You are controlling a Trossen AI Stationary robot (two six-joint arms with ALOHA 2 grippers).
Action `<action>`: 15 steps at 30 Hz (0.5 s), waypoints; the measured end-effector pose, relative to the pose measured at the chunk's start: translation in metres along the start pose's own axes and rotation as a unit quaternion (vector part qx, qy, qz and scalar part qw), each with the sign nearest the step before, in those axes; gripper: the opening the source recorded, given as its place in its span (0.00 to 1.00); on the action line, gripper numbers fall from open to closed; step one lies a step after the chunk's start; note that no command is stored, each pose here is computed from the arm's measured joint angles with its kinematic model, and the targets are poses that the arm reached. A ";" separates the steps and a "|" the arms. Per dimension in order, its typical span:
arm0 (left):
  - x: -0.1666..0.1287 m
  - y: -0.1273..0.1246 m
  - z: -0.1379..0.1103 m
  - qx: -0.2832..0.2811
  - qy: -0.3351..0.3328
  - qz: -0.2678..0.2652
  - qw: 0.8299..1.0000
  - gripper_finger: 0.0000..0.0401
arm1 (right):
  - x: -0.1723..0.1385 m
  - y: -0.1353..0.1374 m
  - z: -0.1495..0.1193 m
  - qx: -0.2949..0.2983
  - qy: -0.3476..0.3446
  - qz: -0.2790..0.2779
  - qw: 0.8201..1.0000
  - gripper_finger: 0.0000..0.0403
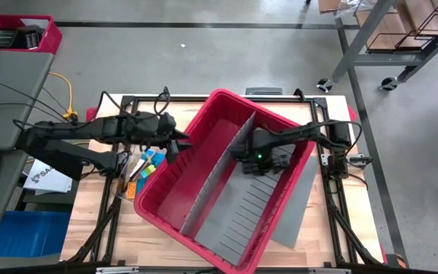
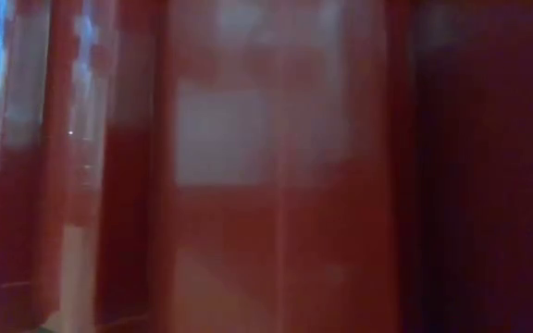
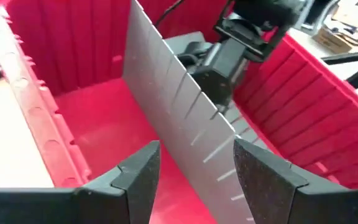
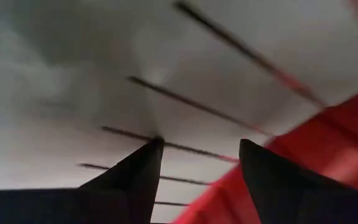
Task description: Sort Items/Unsort Items
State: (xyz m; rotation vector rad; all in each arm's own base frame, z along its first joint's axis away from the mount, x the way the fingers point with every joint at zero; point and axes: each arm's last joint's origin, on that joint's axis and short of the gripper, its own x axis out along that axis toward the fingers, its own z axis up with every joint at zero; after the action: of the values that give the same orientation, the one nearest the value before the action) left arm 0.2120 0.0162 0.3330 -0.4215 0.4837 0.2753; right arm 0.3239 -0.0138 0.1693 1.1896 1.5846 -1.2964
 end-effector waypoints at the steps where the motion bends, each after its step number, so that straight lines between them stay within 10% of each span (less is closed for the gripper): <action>1: 0.000 0.001 0.000 -0.002 0.002 -0.004 1.000 0.50 | 0.003 0.002 0.001 0.001 0.001 0.014 1.000 0.52; 8: 0.000 0.002 0.003 -0.006 0.002 -0.019 1.000 0.50 | 0.010 0.012 0.002 -0.046 -0.008 0.069 0.996 0.52; 15: -0.003 -0.005 0.017 0.029 -0.076 -0.059 0.995 0.50 | -0.014 0.021 -0.003 -0.275 -0.081 0.111 0.951 0.52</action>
State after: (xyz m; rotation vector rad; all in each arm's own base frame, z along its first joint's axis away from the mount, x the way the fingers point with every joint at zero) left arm 0.2174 0.0195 0.3502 -0.3685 0.3153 0.1779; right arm 0.3478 -0.0129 0.1769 0.8522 1.5040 -0.7145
